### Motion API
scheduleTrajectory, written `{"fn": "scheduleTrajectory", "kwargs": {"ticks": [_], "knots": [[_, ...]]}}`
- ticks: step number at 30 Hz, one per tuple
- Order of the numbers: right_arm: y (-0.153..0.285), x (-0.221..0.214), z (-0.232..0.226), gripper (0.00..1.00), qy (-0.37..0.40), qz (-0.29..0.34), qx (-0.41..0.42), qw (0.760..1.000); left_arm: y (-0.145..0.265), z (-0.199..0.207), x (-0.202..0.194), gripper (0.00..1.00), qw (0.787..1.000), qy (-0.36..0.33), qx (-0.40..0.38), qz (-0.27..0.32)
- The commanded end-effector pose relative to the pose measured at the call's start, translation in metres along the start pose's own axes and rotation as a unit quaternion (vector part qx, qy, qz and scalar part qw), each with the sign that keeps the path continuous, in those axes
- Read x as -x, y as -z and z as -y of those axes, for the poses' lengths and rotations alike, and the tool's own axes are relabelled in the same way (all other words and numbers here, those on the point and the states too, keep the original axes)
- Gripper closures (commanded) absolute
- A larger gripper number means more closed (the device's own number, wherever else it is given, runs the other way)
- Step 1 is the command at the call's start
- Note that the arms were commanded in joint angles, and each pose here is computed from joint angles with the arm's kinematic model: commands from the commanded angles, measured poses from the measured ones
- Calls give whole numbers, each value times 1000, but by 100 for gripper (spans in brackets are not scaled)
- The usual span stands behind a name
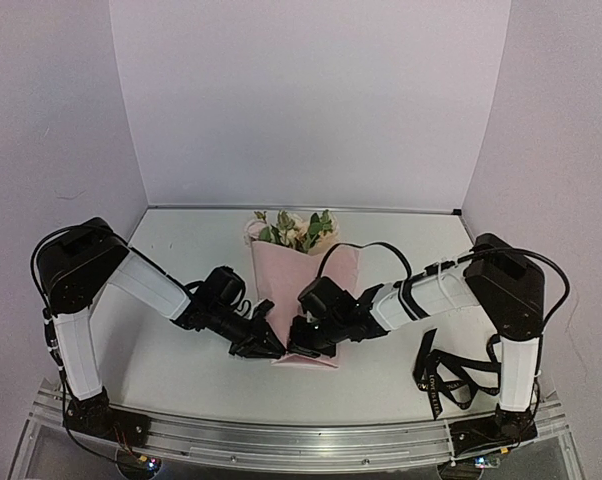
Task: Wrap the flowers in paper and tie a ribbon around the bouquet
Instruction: Press the fold line of the folded wrapping paper.
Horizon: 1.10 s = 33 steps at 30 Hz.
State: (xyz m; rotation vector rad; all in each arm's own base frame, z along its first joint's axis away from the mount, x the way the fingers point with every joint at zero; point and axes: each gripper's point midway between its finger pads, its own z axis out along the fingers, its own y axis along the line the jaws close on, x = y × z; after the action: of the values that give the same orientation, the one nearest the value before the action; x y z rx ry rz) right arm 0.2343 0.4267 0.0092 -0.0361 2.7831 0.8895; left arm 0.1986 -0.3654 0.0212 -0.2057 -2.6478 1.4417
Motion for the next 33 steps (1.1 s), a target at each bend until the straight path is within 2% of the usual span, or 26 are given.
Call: {"fn": "scheduleTrajectory", "kwargs": {"ticks": [1, 14, 23, 33], "knots": [[-14, -17, 25, 98, -24, -23, -23, 999, 4, -28, 2, 81, 998, 48, 40, 19], [-18, -37, 58, 100, -49, -51, -70, 995, 23, -39, 55, 76, 993, 85, 9, 81], [-16, -41, 63, 100, -48, -57, -76, 994, 37, -36, 112, 73, 988, 90, -10, 123], [-16, -44, 66, 100, -47, -62, -79, 994, 64, -54, 171, 73, 977, 119, -6, 177]]}}
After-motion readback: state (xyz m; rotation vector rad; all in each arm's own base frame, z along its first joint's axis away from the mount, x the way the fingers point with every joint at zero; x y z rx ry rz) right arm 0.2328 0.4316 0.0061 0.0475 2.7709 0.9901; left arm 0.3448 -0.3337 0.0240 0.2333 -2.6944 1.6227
